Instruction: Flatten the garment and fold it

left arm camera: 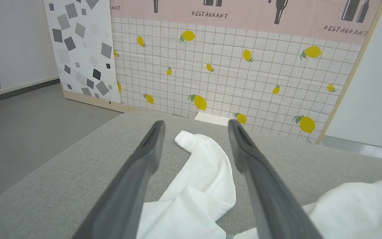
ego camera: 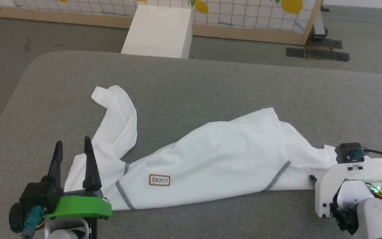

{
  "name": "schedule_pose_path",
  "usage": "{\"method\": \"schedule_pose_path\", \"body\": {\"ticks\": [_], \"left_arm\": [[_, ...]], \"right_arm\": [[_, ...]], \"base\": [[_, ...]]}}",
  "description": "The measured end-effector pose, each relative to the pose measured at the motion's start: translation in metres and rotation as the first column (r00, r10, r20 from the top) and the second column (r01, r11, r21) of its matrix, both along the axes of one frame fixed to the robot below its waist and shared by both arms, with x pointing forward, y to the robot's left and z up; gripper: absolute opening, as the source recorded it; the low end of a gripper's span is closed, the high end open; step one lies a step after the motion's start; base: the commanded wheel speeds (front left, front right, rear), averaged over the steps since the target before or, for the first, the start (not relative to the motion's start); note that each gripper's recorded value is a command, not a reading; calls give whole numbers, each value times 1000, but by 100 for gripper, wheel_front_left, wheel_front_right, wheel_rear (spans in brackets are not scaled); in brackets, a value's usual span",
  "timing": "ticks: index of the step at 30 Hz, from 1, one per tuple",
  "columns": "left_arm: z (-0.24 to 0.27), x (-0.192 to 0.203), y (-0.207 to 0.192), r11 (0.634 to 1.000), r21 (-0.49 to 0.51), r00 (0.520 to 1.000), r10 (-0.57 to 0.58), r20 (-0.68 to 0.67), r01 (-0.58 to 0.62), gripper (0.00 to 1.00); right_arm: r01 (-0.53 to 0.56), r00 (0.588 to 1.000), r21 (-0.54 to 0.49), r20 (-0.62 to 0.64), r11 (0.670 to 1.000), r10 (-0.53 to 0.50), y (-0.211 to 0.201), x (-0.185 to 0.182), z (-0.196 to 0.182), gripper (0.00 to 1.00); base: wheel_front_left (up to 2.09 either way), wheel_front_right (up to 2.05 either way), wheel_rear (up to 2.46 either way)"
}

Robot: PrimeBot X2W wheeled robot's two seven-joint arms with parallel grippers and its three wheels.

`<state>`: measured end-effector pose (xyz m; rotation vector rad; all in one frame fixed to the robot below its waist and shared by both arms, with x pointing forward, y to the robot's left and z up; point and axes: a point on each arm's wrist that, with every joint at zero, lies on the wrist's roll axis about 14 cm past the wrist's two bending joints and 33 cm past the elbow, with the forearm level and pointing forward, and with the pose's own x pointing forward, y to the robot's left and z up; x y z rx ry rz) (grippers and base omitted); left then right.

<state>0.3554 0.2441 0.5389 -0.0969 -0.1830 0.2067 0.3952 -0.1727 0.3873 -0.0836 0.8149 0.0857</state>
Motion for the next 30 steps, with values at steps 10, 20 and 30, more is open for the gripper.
{"method": "schedule_pose_path", "body": {"ticks": [10,20,30], "left_arm": [[-16,3,14,999,-13,998,34,-47,-35,100],[-11,11,-4,999,-47,1000,-17,-17,16,100],[-6,16,-19,996,-68,998,-65,4,65,100]], "right_arm": [[-32,999,31,-11,999,32,15,18,-14,0],[249,968,40,-14,968,-249,-73,-46,-6,0],[365,857,200,309,909,-412,-116,-45,62,100]], "base": [[0,0,0],[0,0,0],[0,0,0]]}}
